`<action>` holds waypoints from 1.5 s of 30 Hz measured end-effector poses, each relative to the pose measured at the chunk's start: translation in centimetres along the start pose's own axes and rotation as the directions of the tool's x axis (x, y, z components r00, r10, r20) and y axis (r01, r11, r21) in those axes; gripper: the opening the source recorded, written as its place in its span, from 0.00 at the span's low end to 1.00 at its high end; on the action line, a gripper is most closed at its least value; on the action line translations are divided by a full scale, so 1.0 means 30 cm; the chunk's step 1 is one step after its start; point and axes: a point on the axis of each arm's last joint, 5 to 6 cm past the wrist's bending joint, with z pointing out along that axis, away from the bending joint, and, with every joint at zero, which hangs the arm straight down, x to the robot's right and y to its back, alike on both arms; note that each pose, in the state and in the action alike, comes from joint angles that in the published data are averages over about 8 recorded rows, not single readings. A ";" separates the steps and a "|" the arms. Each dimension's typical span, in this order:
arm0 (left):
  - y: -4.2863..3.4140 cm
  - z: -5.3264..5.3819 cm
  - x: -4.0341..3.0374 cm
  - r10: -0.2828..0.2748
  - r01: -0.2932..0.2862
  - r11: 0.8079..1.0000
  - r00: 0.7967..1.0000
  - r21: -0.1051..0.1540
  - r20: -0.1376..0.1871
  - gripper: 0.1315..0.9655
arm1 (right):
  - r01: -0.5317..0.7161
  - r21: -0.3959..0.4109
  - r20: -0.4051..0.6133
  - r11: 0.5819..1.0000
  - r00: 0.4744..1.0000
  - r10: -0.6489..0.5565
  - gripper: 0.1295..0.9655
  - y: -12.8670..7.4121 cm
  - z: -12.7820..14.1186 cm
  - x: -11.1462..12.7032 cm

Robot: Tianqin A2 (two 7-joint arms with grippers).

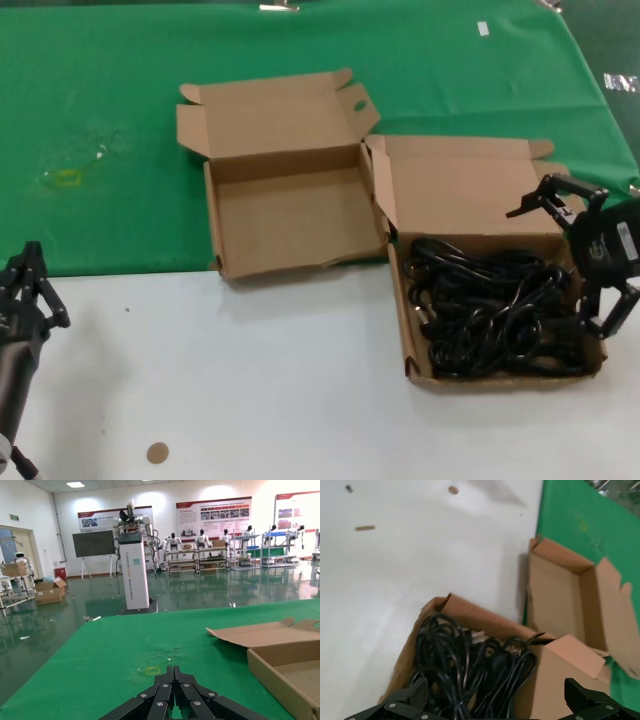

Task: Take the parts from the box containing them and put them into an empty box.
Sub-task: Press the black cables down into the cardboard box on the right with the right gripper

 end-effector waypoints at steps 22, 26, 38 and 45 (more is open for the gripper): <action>0.000 0.000 0.000 0.000 0.000 1.000 1.000 0.000 0.000 0.02 | 0.060 -0.094 0.195 0.994 0.980 -0.041 0.95 0.067 0.161 -0.021; 0.000 0.000 0.000 0.000 0.000 1.000 1.000 0.000 0.000 0.02 | 0.074 -0.100 0.197 0.992 0.979 -0.053 0.91 0.071 0.180 -0.014; 0.000 0.000 0.000 0.000 0.000 1.000 1.000 0.000 0.000 0.02 | 0.075 -0.093 0.179 0.993 0.982 -0.058 0.66 0.063 0.194 0.009; 0.000 0.000 0.000 0.000 0.000 1.000 1.000 0.000 0.000 0.02 | 0.081 -0.111 0.180 0.990 0.982 -0.060 0.54 0.080 0.194 0.004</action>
